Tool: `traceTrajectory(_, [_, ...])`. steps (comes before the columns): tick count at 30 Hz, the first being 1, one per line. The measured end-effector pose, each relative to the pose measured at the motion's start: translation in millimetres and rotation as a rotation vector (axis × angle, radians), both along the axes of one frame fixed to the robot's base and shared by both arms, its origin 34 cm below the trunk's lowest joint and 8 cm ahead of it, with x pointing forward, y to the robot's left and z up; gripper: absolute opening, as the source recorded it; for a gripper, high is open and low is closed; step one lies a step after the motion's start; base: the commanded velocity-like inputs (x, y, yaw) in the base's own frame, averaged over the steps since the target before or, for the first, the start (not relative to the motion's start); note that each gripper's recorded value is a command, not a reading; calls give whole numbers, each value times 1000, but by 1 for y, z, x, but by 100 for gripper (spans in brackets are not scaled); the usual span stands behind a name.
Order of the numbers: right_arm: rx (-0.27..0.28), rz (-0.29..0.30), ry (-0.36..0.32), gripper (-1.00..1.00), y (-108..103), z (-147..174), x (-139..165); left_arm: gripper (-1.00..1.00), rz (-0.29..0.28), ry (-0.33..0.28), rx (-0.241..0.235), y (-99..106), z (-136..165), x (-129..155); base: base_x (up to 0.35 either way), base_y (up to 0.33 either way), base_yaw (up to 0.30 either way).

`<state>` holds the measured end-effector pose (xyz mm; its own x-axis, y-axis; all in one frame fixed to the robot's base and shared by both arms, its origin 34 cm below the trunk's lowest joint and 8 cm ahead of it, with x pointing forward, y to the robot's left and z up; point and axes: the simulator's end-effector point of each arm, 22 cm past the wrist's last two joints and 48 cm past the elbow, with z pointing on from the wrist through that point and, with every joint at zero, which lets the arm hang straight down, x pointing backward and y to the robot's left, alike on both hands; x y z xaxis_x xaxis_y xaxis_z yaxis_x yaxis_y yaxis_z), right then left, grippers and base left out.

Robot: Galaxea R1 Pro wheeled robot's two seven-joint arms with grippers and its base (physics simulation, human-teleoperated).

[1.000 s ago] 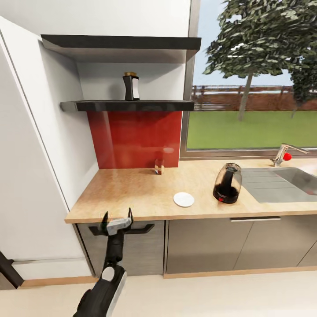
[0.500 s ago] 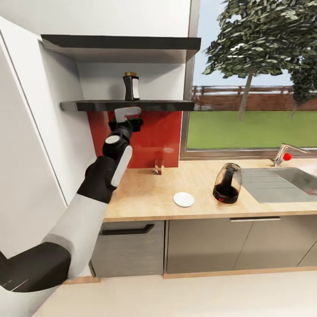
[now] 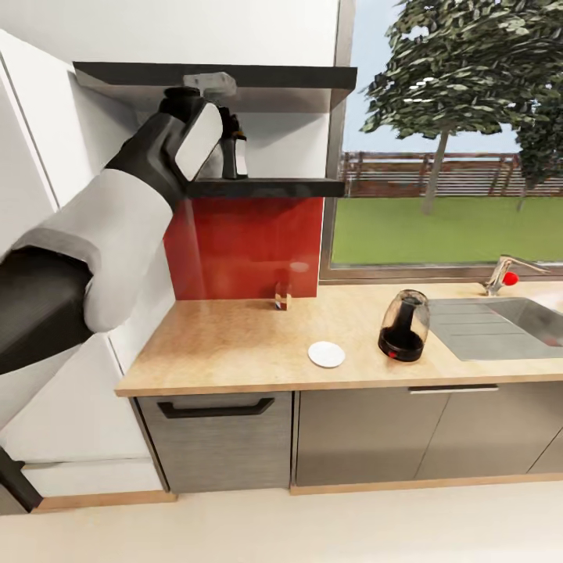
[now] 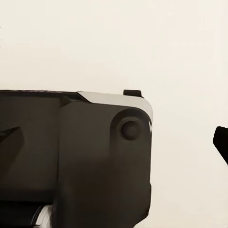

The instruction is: Set up a coffee station on the kitchen countertop: keep the coffee maker on the countertop, move the bottle of coffee from the kitchen shelf to the counter next to the coffee maker, place a paper coffee filter on top of the coffee maker, put the saucer next to the coffee maker with the coffee cup on the saucer, and place the electric kettle next to the coffee maker.

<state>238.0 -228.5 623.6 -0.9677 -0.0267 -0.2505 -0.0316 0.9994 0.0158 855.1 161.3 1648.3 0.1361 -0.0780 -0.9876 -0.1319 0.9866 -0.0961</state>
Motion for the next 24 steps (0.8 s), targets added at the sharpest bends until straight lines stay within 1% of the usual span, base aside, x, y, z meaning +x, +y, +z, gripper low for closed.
traceTrajectory(3, [4, 1, 1, 100, 4, 0, 0, 100, 32, 29, 11, 11, 12, 1, 0, 0, 0])
traceTrajectory(6, [7, 0, 1, 100, 5, 0, 0, 100, 45, 45, 15, 17, 14, 2, 0, 0, 0])
traceTrajectory(7, [9, 0, 0, 100, 6, 0, 0, 100, 56, 50, 23, 22, 13, 3, 0, 0, 0])
traceTrajectory(11, [9, 2, 1, 100, 6, 0, 0, 100, 61, 29, 35, 22, 20, 0, 0, 0, 0])
traceTrajectory(15, [5, 0, 1, 100, 3, 0, 0, 100, 61, 5, 34, 21, 29, -4, 0, 0, 0])
traceTrajectory(20, [5, -7, 1, 100, 3, 0, 0, 100, 59, 2, 30, 21, 29, -4, 0, 0, 0])
traceTrajectory(22, [2, -9, 2, 100, 1, 0, -1, 100, 57, 2, 31, 21, 29, -5, 212, 0, 0])
traceTrajectory(23, [-19, -9, 26, 100, -10, -2, -13, 100, 56, 3, 31, 21, 29, -5, 315, 0, 0])
traceTrajectory(24, [-23, -8, 39, 100, -12, -3, -21, 100, 55, 4, 30, 21, 28, -4, 314, 0, 0])
